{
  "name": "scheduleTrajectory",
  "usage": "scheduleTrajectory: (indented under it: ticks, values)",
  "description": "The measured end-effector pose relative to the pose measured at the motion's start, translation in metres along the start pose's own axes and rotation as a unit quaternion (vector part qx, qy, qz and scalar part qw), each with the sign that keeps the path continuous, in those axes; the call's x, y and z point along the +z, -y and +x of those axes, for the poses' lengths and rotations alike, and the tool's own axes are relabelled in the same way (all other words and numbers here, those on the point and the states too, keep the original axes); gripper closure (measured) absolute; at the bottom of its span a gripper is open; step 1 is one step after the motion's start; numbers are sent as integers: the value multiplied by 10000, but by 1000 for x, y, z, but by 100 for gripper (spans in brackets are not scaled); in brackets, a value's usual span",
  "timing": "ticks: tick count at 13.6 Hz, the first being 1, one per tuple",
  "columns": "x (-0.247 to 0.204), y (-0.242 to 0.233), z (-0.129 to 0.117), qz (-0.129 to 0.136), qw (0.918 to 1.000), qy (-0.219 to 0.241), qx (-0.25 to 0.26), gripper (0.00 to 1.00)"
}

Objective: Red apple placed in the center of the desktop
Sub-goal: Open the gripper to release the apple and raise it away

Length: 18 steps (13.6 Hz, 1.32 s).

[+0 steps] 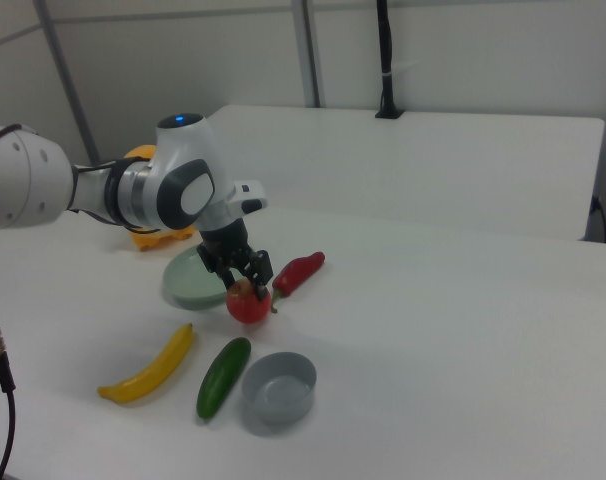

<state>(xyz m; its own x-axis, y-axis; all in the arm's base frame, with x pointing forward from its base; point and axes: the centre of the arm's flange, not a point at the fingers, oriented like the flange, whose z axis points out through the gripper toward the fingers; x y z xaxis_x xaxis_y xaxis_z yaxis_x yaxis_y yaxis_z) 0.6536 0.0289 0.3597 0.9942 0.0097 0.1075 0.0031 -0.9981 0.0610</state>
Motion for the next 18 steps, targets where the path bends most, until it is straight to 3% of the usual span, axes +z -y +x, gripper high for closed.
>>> scheduleTrajectory:
  ticks: [3, 5, 11, 14, 18]
  values:
    - [9, 1, 2, 9, 10000, -22, -6, 21]
    - [7, 4, 3, 21, 10000, -44, -26, 0]
    - [-17, 5, 11, 35, 9997, -226, -28, 0]
    - [-58, 4, 6, 15, 9999, -147, -19, 0]
    - [-128, 2, -20, -35, 9999, 138, -33, 0]
